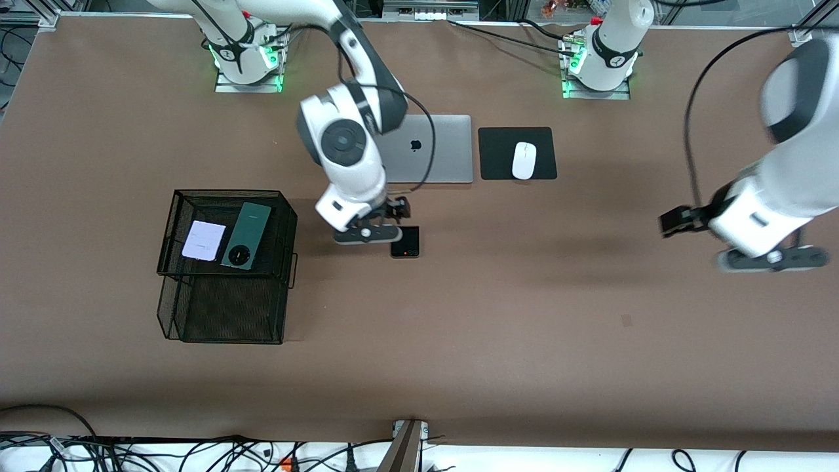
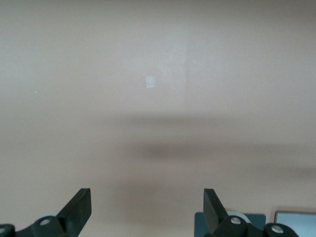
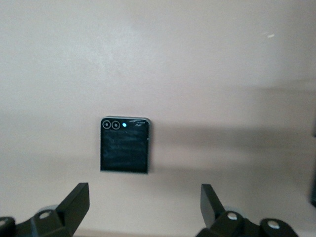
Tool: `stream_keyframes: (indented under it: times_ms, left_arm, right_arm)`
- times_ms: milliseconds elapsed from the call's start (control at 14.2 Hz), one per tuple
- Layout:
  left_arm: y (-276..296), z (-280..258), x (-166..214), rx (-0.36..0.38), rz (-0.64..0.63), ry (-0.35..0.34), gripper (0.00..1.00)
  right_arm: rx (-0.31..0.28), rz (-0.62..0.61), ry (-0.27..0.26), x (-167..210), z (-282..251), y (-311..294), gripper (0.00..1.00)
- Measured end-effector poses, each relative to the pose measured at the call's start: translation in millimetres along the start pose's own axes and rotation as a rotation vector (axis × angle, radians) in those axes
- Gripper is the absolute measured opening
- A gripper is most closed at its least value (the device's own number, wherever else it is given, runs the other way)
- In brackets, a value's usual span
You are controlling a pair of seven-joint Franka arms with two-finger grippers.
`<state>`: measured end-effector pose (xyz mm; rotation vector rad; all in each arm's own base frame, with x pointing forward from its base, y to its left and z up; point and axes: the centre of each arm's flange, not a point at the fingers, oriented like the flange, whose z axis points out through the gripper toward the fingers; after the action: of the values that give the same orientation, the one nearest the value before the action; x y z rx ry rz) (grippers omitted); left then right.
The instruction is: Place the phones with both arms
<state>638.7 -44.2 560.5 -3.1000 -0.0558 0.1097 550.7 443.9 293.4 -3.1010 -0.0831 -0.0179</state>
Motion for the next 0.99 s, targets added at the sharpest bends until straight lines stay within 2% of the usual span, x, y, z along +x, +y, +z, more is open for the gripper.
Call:
stream_keyframes:
  times_ms: [141,283,424,989]
  left_arm:
    - [-20,-24,-15,-0.034,-0.002,0.005,1.00]
    - [-26,-44,-32,-0.042,-0.003,0.007,1.00]
    - [-23,-58,-47,-0.042,0.004,0.003,1.00]
    - [-23,-79,-94,-0.034,0.011,-0.002,1.00]
  right_arm:
    - [0.002,0.012,-0.013,-4,42,-7,1.00]
    - [0.010,0.016,0.013,-5,64,-15,1.00]
    - [0.025,0.013,0.037,-10,77,-25,1.00]
    - [0.016,0.006,0.046,-13,104,-29,1.00]
